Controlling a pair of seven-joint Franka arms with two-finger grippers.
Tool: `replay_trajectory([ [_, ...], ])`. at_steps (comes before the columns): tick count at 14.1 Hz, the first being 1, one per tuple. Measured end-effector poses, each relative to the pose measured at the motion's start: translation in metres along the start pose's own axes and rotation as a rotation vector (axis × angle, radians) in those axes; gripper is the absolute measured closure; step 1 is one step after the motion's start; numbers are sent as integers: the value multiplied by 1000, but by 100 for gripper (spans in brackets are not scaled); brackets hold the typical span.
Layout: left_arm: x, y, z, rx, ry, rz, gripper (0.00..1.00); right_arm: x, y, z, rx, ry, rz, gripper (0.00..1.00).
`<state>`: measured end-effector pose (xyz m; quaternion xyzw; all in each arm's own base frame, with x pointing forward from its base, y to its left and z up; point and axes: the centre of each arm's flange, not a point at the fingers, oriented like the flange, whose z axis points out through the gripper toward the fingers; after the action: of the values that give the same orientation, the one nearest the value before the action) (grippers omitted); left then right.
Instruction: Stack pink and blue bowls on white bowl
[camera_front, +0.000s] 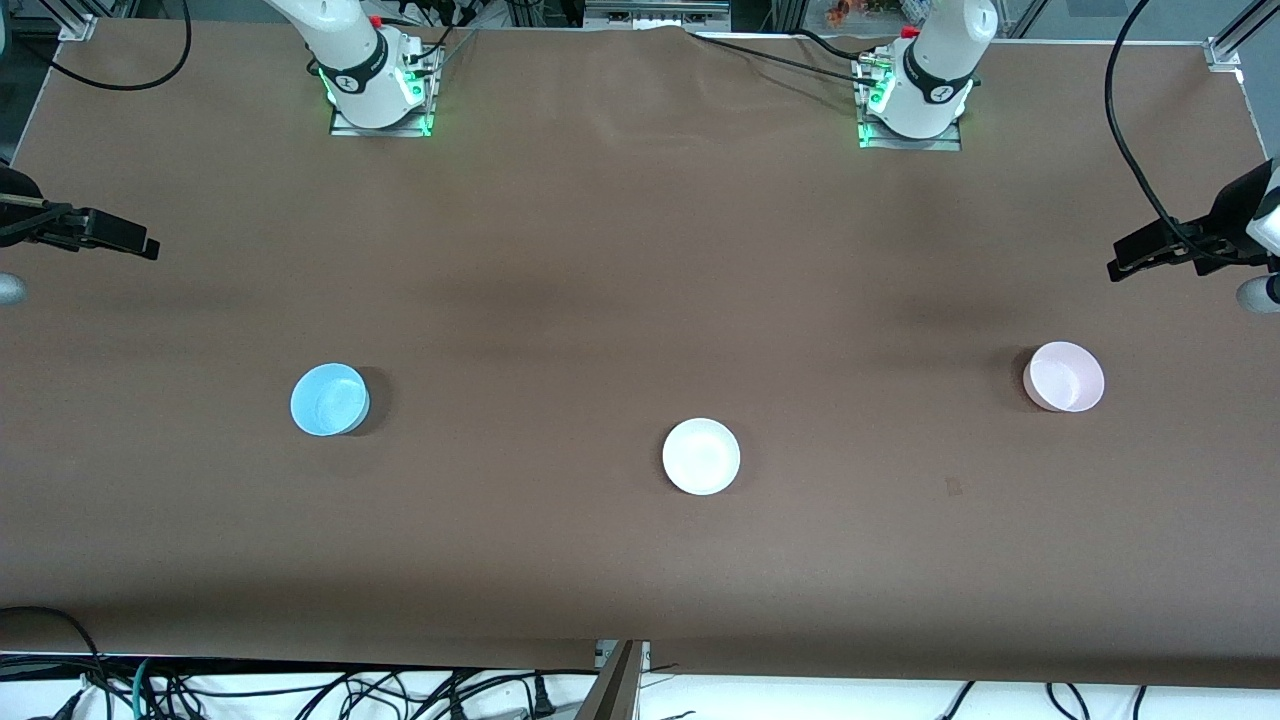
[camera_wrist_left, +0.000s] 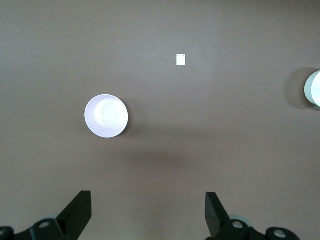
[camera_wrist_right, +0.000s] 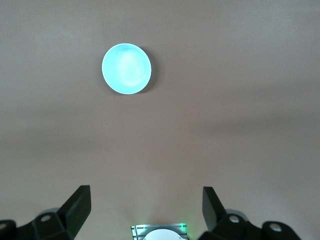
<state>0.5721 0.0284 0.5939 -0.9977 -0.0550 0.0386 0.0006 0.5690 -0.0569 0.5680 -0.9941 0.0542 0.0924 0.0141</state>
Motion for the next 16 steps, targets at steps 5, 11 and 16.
replay_trajectory([
  [5,2,-8,4,0,-8,-15,0,0,0,0,0,0,0,1],
  [11,11,-69,28,-7,-52,-96,0,0,0,0,0,-1,0,1],
  [16,20,-132,65,-37,-99,41,0,0,0,0,0,-1,0,1],
])
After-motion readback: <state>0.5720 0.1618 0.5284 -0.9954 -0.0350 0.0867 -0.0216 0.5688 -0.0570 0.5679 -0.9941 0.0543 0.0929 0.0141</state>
